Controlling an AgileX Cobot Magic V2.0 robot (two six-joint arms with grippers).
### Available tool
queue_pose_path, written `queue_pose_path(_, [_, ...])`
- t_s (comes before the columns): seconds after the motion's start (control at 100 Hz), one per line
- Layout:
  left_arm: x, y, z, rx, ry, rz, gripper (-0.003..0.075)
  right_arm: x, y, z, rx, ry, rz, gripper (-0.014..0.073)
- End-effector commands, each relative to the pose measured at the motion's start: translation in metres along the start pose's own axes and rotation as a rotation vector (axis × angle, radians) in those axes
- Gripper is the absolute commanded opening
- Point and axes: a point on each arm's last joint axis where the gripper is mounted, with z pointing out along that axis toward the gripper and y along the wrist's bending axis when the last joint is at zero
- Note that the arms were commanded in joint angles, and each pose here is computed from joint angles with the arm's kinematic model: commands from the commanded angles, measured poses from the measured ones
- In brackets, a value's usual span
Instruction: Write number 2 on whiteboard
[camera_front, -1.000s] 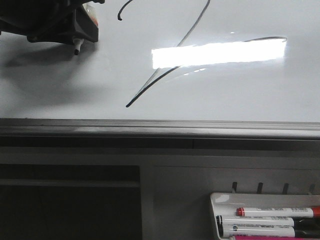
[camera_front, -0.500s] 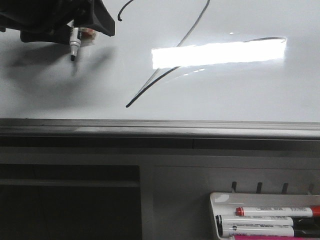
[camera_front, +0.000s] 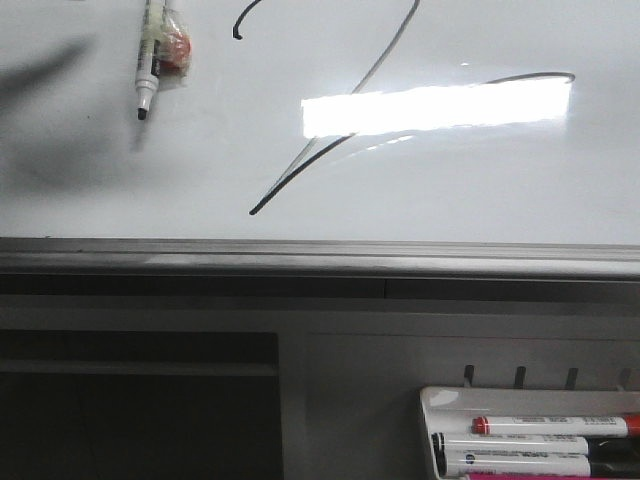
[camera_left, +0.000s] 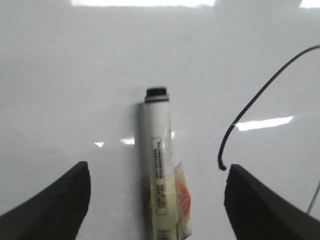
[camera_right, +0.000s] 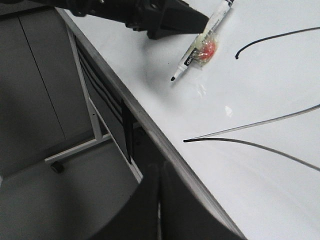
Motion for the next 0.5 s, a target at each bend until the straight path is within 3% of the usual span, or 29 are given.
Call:
queue_pose_path(0.0, [-0.032, 0.0, -0.025, -0.012, -0.158, 0.003, 0.0514, -0.012, -0.004, -0.005, 0.047, -0.072, 0.019, -0.0071])
queue_pose_path(0.18, [-0.055, -0.005, -0.072, 0.052, -0.263, 0.001, 0.0487, -0.013, 0.002, -0.012, 0.035, -0.081, -0.006, -0.0071])
queue_pose_path(0.28, [-0.056, -0.007, -0.108, 0.119, -0.286, 0.008, 0.0314, -0.01, 0.012, -0.028, 0.052, -0.1, -0.065, -0.0071])
queue_pose_path(0.4, [-0.032, -0.006, -0.152, 0.186, -0.291, 0.049, 0.0017, 0.008, 0.023, -0.05, 0.148, -0.138, -0.155, -0.0071])
queue_pose_path(0.43, [-0.025, -0.005, -0.165, 0.201, -0.301, 0.071, -0.002, 0.016, 0.026, -0.055, 0.181, -0.152, -0.171, -0.0071])
queue_pose_path(0.49, [-0.005, -0.002, -0.179, 0.218, -0.291, 0.102, -0.002, 0.031, 0.028, -0.061, 0.255, -0.199, -0.172, -0.0071])
